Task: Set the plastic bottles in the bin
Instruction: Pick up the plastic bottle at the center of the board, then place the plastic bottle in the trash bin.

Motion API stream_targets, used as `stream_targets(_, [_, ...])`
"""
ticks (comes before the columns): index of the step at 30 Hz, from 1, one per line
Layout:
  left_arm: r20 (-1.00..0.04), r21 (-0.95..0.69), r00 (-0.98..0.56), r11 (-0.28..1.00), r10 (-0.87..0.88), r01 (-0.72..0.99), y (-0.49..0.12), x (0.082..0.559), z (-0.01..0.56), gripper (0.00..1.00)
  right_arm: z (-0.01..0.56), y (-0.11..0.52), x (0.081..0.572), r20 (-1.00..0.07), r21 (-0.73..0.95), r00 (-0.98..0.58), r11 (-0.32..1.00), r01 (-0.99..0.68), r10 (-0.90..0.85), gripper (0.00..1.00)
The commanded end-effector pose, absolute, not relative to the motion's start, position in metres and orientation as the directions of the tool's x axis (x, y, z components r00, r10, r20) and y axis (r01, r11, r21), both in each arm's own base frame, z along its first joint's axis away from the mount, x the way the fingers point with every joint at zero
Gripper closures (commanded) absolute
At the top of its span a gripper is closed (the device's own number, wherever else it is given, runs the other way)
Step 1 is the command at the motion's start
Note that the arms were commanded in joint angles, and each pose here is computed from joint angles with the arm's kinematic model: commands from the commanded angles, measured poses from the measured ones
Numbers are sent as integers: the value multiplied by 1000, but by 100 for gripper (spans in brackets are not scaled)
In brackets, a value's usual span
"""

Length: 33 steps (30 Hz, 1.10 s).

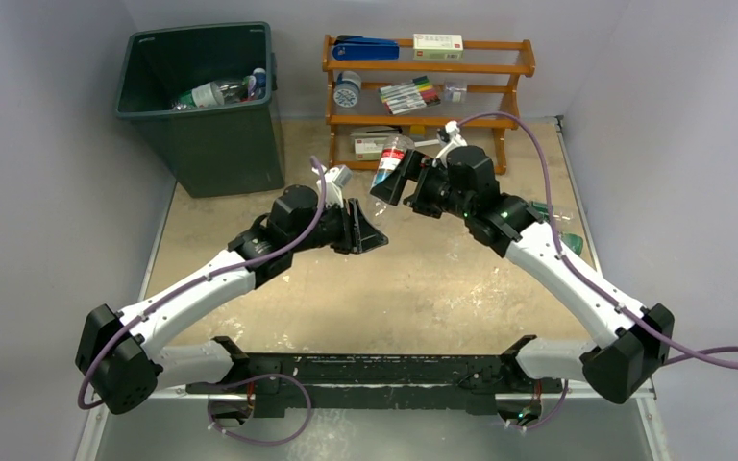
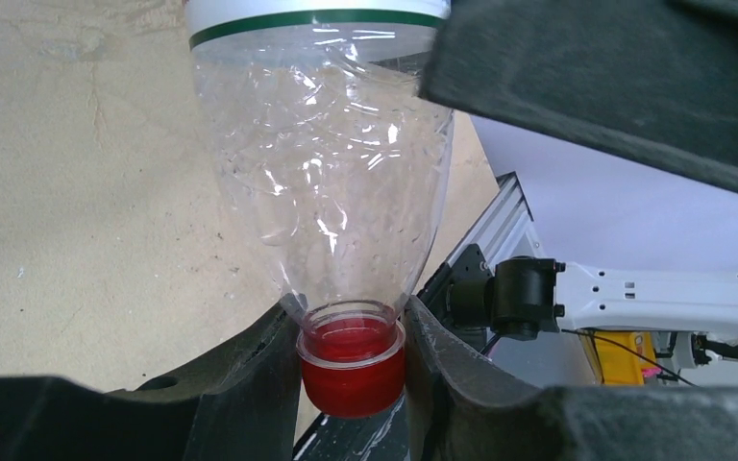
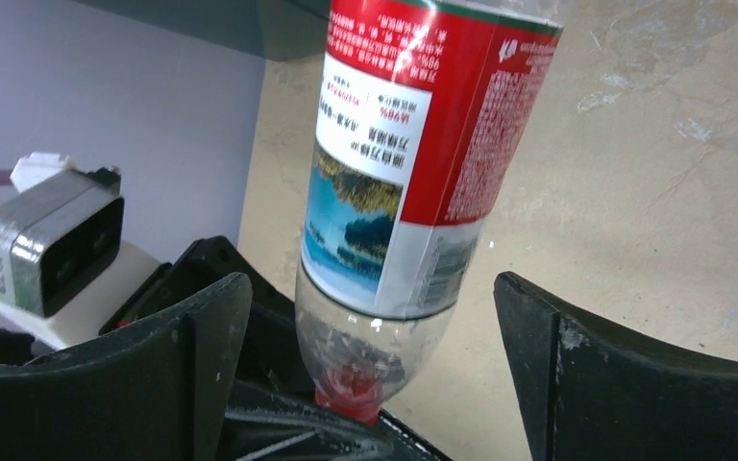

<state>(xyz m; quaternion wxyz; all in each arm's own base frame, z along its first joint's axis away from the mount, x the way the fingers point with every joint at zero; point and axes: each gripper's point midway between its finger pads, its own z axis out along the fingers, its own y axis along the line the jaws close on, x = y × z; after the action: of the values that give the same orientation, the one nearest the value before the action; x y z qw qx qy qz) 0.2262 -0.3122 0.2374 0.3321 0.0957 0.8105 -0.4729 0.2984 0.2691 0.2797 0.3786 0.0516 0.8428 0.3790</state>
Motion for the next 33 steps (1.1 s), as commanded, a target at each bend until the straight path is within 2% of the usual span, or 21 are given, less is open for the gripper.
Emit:
stream_targets(1, [-687,-680,-701,508,-190,529,-318,235,270,75,299,261,283,-614,690,-687,687,-229,387,0])
stream_targets(16, [-777,-547,-617,623,-129,559,-308,281,313,75,316,209,227,-615,704,-648,683,-196,448,0])
stream_targets(27, [-803,-566,-527,633,-277,528,-258,347,390,74,288,189,203,-590,708,-660,691,-146,465,0])
stream_targets(33, [-770,-635,-470,586,-431,503,-212,384,435,74,277,187,204,-591,707,-652,694,-135,475,0])
